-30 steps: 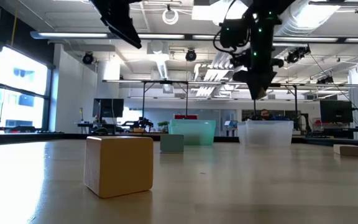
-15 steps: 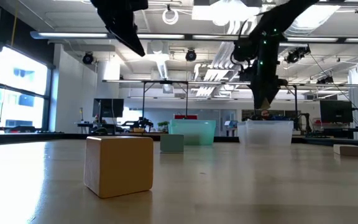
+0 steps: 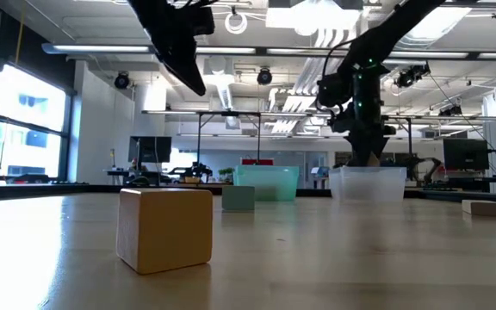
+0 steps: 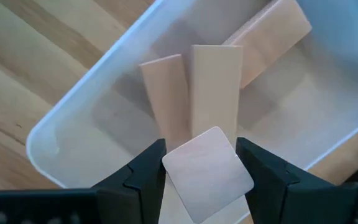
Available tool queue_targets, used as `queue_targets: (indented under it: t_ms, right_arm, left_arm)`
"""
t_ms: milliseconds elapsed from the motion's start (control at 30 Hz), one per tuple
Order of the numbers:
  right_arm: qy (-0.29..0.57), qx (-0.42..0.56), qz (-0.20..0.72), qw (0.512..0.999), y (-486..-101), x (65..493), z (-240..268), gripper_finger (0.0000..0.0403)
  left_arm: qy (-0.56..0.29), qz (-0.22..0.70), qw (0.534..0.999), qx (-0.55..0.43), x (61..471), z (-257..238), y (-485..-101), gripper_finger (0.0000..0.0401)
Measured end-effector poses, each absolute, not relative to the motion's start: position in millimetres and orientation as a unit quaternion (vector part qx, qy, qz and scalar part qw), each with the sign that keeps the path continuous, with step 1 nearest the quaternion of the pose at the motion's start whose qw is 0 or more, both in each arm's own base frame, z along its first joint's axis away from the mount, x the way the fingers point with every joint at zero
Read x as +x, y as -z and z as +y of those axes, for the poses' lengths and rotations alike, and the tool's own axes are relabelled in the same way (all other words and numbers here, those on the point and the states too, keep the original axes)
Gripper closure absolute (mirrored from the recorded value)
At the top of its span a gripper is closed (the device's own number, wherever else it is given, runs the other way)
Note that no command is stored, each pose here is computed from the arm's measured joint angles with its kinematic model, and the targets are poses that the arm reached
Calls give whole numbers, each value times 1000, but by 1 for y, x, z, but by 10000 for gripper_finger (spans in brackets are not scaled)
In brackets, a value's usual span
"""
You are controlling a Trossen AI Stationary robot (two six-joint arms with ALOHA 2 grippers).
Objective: Sort & place blocks by color
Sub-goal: Put the brown block into the transparent bin, then put the light blue block into the orange bin
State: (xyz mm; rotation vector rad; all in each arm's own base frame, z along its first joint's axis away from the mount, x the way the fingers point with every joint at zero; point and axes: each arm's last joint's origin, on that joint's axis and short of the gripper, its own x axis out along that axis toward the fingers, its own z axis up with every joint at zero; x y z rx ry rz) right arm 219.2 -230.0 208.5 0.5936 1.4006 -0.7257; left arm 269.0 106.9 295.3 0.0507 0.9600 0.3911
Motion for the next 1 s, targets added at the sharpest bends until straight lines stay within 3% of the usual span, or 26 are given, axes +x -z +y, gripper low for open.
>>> queue_targets:
  t_ms: [333, 567, 700, 1000]
  right_arm:
    - [324, 263, 622, 663, -209, 219, -229, 215]
    - [323, 273, 623, 658, -210, 219, -226, 214]
    - [327, 280, 626, 651, -215, 219, -219, 213]
    - [342, 267, 574, 694, -253, 218, -195, 212]
  left_arm:
    - [-200, 435, 878, 5, 271, 110, -298, 191]
    - [-210, 431, 877, 14, 272, 111, -299, 163]
    - [-265, 426, 865, 27, 271, 114, -300, 146]
    - [-231, 422, 877, 18, 273, 111, -300, 143]
